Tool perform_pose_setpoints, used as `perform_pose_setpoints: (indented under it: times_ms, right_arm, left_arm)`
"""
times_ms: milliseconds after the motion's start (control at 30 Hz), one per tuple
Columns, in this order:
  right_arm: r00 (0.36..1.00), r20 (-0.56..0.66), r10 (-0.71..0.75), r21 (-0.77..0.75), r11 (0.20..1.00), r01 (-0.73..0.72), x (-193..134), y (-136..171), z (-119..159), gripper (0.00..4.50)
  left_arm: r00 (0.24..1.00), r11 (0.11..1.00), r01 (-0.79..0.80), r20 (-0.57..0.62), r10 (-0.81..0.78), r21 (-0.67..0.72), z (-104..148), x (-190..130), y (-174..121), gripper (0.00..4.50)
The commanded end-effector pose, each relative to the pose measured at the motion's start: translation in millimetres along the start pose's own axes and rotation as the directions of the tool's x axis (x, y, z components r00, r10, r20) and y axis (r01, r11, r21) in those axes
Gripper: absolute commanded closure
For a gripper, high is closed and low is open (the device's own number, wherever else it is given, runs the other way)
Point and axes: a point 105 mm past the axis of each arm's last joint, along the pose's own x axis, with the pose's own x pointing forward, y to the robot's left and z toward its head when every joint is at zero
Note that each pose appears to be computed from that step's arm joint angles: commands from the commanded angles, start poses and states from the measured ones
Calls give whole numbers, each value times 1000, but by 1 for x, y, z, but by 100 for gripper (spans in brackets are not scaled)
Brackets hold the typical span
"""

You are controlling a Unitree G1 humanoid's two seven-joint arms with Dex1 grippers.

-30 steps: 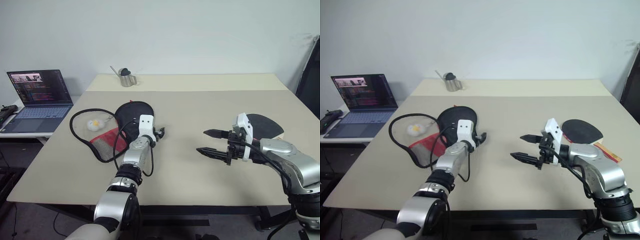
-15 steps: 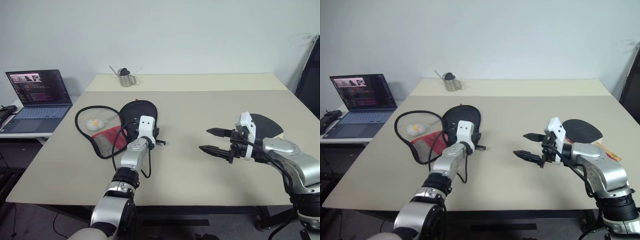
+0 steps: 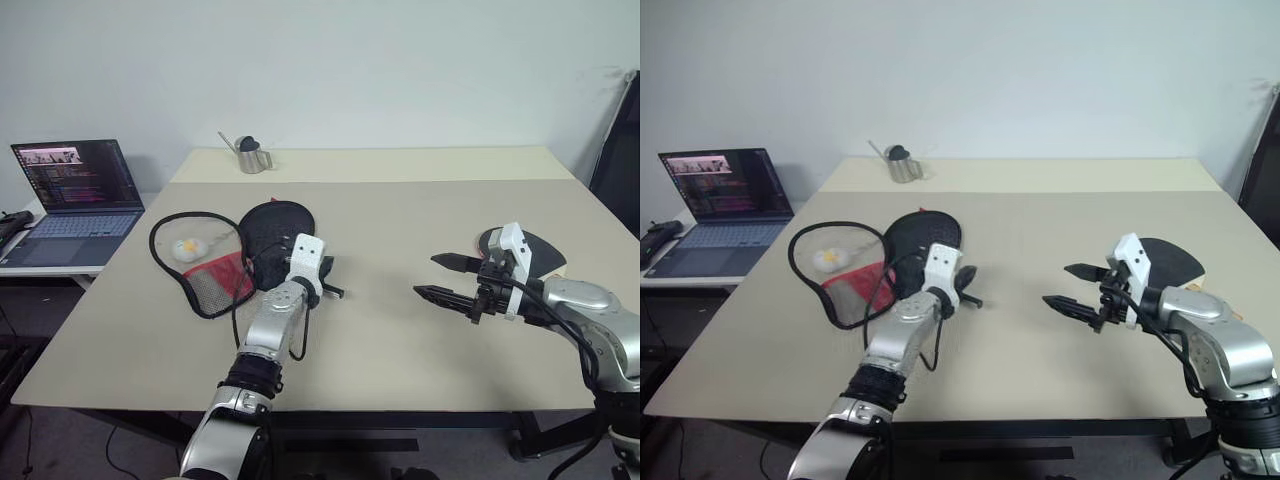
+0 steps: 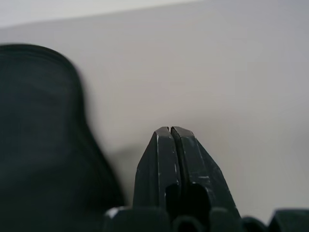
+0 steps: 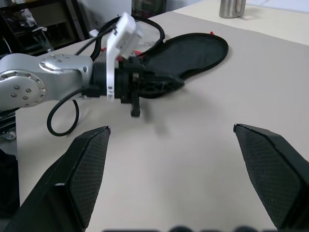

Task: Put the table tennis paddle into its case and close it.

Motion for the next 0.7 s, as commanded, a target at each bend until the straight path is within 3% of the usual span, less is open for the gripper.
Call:
perform_pose_setpoints:
  times_ms: [33,333,700]
  right_arm:
    - [999,40,10,-35,999,-8,-2,4,14,0]
    - [999,40,21,-33,999,-20,0,5,15,0]
    - [999,39,20,-33,999,-19,0,4,15,0]
  left_arm:
    - [993,996,-87,76,87,3,20,-3,13,321]
    - [985,984,-169,-52,166,-53,-7,0,32,7]
    - [993,991,-64,-89,74,116,-7,13,16,7]
